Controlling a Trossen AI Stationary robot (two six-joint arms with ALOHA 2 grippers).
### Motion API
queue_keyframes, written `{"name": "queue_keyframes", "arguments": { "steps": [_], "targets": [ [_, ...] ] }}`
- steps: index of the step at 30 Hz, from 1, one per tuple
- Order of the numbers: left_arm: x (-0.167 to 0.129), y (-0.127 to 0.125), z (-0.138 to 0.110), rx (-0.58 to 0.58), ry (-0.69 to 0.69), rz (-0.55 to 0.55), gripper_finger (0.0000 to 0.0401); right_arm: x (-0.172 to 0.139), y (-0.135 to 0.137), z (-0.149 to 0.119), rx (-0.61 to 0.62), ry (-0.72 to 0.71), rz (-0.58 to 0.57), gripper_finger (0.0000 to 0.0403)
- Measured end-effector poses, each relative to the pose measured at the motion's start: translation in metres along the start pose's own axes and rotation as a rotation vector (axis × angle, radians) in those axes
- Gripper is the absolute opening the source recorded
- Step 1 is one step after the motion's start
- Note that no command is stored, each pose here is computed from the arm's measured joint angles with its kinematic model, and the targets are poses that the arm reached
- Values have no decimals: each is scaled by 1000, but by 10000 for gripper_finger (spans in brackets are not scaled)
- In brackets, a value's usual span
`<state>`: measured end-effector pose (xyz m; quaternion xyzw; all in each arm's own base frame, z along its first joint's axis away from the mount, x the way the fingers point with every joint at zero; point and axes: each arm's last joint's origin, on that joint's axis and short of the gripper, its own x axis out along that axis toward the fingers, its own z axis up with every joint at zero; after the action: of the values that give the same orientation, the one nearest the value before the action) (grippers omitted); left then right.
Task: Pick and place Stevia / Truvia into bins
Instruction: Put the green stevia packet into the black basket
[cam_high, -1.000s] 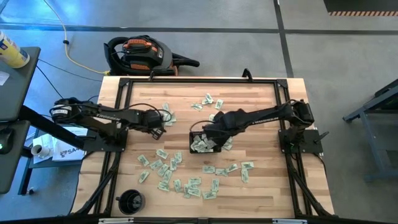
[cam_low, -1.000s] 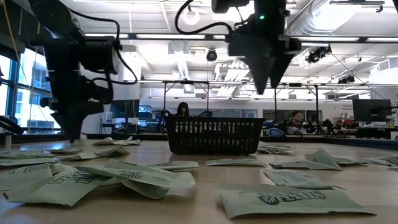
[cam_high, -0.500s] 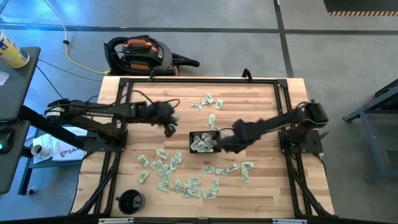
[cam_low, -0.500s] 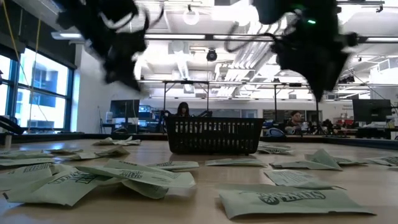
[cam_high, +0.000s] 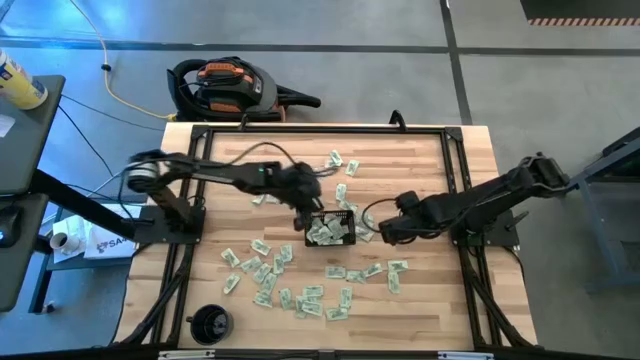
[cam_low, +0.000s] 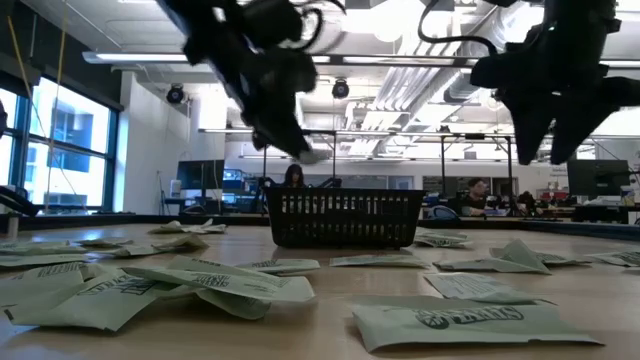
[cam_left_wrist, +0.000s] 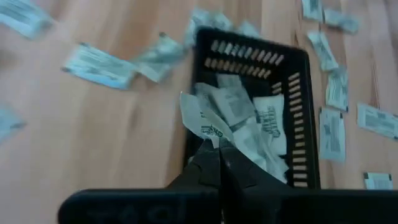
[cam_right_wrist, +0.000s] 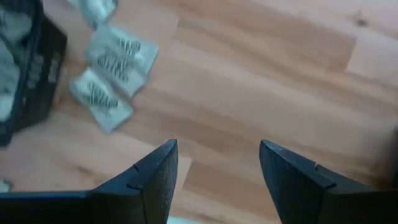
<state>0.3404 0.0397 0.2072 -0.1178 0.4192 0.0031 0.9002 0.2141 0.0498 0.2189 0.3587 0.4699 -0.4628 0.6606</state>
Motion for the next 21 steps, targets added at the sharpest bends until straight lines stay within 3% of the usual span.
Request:
{"name": "queue_keyframes", "arguments": {
  "steps": [5,11,16,21],
  "targets": [
    [24,-7,-10,-3,219,6,77,-1,2,11,-2,-56,4,216],
    [25,-12,-9,5,262,59,139,1,1,22,-4,-106,-12,216],
    [-8,-18,19,45,179,136,172,4,0,32,5,-120,-18,217],
    [-58,-12,47,43,117,299,182,7,2,44,3,-136,6,216]
  ]
}}
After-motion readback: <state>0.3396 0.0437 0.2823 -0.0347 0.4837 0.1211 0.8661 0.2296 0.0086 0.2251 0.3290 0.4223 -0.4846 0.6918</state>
